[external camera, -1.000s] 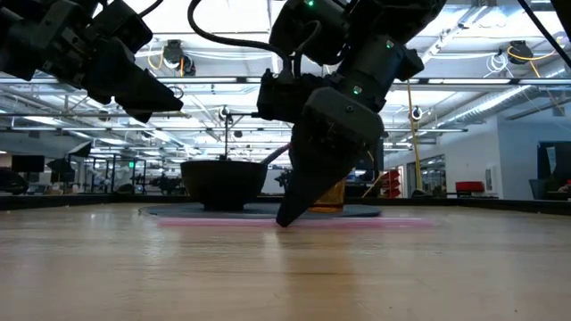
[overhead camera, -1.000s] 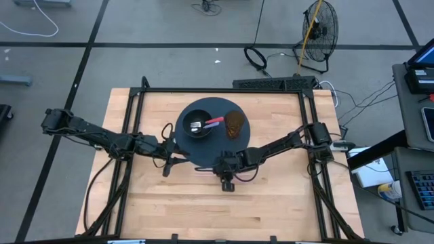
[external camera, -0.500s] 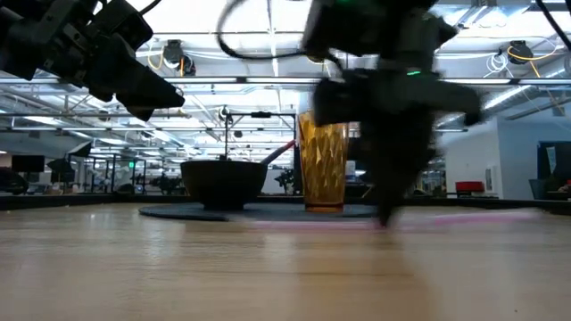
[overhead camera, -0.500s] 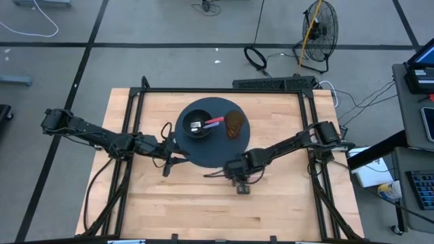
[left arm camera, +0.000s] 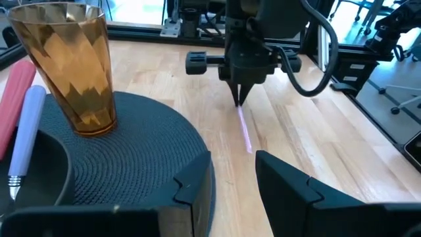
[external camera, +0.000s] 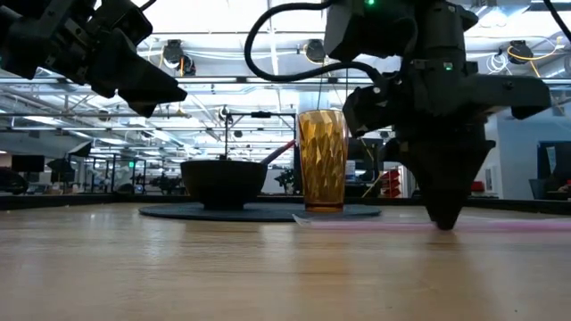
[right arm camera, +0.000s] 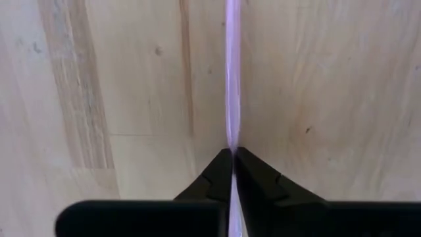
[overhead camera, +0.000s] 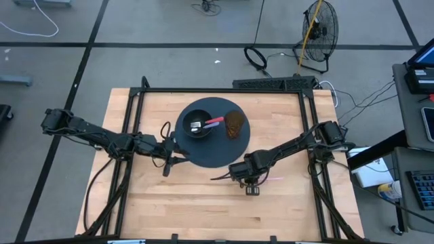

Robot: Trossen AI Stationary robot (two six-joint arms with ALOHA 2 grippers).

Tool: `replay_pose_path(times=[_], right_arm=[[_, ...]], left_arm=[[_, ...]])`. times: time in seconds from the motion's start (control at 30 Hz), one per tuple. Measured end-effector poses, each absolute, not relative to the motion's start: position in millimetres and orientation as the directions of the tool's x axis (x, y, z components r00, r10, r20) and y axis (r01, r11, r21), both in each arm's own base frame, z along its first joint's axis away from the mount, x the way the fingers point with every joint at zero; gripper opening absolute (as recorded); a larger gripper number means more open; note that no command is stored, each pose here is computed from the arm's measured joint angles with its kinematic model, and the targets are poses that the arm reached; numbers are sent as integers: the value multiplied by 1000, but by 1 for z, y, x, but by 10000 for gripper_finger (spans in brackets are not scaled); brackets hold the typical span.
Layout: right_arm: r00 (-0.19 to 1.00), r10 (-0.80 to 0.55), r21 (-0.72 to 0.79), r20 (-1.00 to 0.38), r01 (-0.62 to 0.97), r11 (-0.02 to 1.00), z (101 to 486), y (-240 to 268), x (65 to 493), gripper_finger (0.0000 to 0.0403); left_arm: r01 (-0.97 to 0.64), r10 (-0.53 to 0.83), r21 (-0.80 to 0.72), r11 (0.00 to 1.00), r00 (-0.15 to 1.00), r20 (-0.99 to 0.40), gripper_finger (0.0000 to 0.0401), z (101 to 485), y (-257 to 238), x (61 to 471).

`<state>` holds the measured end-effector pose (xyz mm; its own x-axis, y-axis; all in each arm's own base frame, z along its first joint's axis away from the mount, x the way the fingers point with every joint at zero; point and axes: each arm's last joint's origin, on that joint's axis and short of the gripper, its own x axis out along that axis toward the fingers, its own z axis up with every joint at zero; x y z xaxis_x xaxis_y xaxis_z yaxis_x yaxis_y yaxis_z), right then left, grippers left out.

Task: Pick & Place Utensil
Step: Put the straw into the glass

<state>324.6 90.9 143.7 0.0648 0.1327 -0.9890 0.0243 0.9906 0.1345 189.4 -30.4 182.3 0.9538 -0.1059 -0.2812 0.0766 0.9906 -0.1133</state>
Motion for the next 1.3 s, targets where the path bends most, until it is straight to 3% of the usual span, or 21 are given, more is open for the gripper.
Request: replay_pose_path(times=[0.4,0.53,0.97,1.3], right_arm=[[92,169,171,-981,19,985,145,87,326,120],[151,166,173,-975,32,984,152,81,330,140],[429,228,230,-874,-47,972,166,82,356,146],[405,240,242,-882,-49,969,139,81,366,135]], left_arm=[[79,-109,-115,990,953,-282,122,182,-31,189],[80,-109,-113,990,953,-282,122,182,-31,189],[80,-108,-111,991,953,-284,122,182,-31,189],[80,-109,-112,990,953,-284,122,182,-31,189]])
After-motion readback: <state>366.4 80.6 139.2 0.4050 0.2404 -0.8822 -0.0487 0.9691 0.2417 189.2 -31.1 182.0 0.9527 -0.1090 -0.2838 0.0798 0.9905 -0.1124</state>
